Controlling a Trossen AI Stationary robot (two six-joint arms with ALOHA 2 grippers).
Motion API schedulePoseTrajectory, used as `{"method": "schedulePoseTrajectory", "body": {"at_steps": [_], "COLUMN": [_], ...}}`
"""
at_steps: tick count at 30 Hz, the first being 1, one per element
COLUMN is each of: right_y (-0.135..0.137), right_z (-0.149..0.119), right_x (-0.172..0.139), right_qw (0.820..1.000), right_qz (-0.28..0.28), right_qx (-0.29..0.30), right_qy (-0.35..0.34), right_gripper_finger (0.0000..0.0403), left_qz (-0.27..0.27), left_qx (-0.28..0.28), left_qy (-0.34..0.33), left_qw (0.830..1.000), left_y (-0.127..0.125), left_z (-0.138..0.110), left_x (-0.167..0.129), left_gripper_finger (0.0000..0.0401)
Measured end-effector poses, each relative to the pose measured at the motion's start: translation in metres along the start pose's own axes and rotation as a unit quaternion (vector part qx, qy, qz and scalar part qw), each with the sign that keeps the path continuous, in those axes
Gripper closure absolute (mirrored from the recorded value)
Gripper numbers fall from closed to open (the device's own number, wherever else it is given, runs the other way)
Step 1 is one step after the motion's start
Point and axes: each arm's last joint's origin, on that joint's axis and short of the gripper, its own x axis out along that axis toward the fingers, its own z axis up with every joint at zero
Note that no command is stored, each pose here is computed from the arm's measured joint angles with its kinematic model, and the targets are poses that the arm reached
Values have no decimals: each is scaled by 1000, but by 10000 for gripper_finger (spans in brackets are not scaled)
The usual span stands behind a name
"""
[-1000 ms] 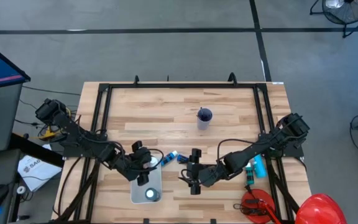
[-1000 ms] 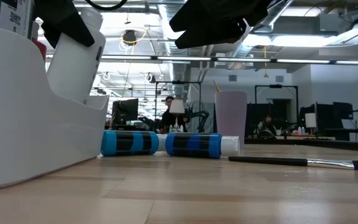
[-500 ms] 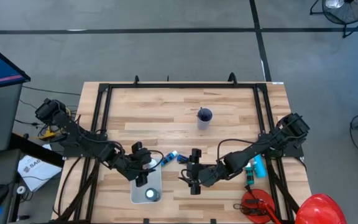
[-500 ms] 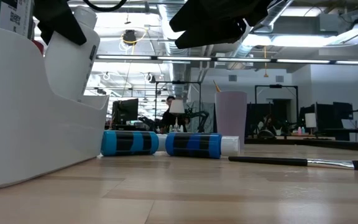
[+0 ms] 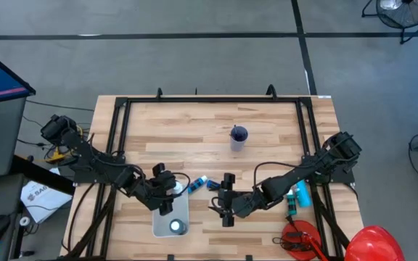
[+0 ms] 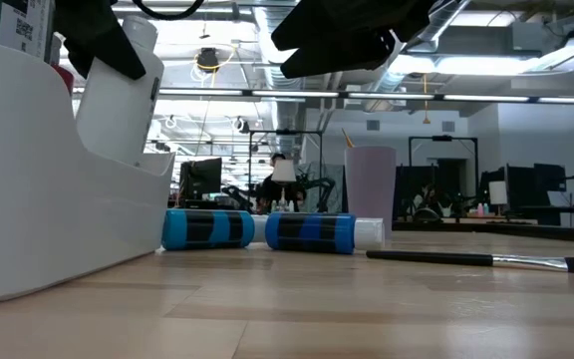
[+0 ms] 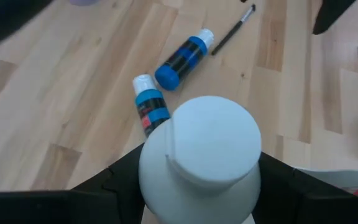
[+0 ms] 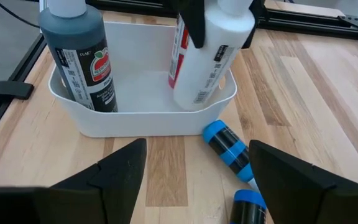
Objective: Pick & Place Paint Supplies
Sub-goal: Put the white paint bottle into the white bin
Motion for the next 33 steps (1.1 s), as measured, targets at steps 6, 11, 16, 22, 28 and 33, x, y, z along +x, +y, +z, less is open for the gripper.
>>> {"method": "schedulePoseTrajectory", "body": {"at_steps": [6,11,16,22,28,33], "right_y": [-1,-1,-4,-14,-22,-22], "right_z": [9,7,-14,-31,-32,-28], "right_x": [1,20,58,90,97,95], "right_qw": [999,997,995,989,986,982], "right_qz": [4,1,-15,-33,-37,-32], "right_qx": [11,14,31,63,89,103], "right_qy": [-38,-75,-93,-127,-136,-156], "right_gripper_finger": [126,126,126,126,126,126], "left_qz": [2,4,0,-2,-4,-6], "left_qx": [-2,-5,-10,-10,-8,-4], "left_qy": [-5,-14,-22,-26,-30,-33], "left_qw": [1000,1000,1000,1000,1000,999], "left_y": [0,-1,-2,-3,-3,-4], "left_z": [0,2,3,3,4,5], "left_x": [0,0,0,0,0,0], "left_gripper_finger": [189,189,189,189,189,189]}}
